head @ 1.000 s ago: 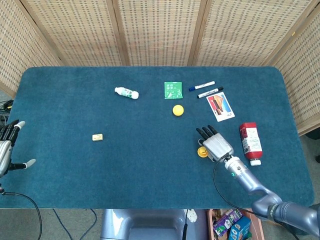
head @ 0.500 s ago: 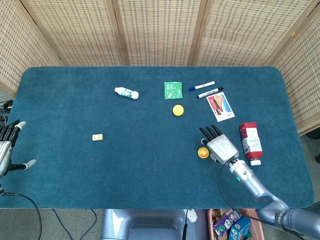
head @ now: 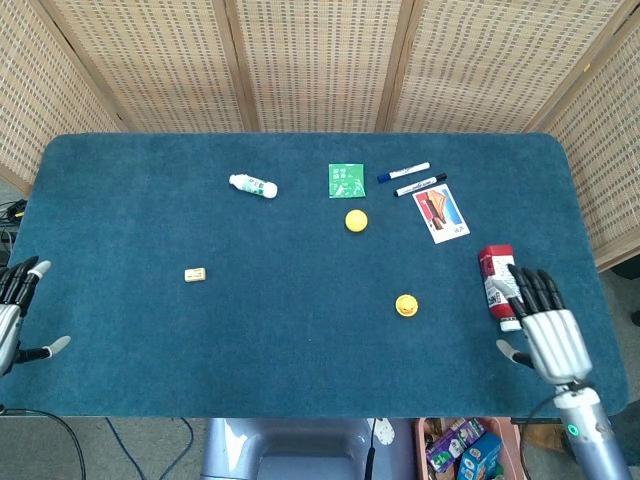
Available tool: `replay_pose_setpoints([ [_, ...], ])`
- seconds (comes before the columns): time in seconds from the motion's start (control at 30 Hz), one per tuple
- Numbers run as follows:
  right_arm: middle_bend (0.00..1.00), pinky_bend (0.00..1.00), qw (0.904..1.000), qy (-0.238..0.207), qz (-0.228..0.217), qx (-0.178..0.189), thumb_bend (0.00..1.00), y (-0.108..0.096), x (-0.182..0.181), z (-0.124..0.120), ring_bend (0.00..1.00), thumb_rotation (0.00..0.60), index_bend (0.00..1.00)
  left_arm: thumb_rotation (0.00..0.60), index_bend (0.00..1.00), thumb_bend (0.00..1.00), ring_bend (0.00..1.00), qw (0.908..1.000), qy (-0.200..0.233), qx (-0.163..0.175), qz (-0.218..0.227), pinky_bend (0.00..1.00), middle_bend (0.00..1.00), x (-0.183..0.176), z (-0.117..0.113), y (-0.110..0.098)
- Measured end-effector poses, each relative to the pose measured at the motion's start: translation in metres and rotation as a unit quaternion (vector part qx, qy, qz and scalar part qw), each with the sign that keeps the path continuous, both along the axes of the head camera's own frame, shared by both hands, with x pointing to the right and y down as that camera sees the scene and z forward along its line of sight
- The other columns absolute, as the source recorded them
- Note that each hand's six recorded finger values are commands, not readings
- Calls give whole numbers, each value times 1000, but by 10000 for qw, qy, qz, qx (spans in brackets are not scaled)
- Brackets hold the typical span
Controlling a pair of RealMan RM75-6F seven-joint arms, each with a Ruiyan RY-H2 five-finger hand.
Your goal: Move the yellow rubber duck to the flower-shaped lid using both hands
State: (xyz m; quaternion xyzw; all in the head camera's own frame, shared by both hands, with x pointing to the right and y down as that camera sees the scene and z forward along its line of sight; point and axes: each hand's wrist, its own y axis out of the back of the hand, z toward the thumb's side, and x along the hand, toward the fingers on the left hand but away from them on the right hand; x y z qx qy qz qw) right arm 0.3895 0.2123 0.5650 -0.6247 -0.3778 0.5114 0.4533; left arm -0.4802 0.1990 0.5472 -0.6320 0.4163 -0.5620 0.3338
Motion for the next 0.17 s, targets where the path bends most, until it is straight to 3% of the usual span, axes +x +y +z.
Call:
replay_pose_setpoints([
  [0.17,0,0,9997,-139,174,-110,0,26,15,-8,0,600,0,600,0,0,0,9998,17,203,90,0,0,-1,-6,13],
])
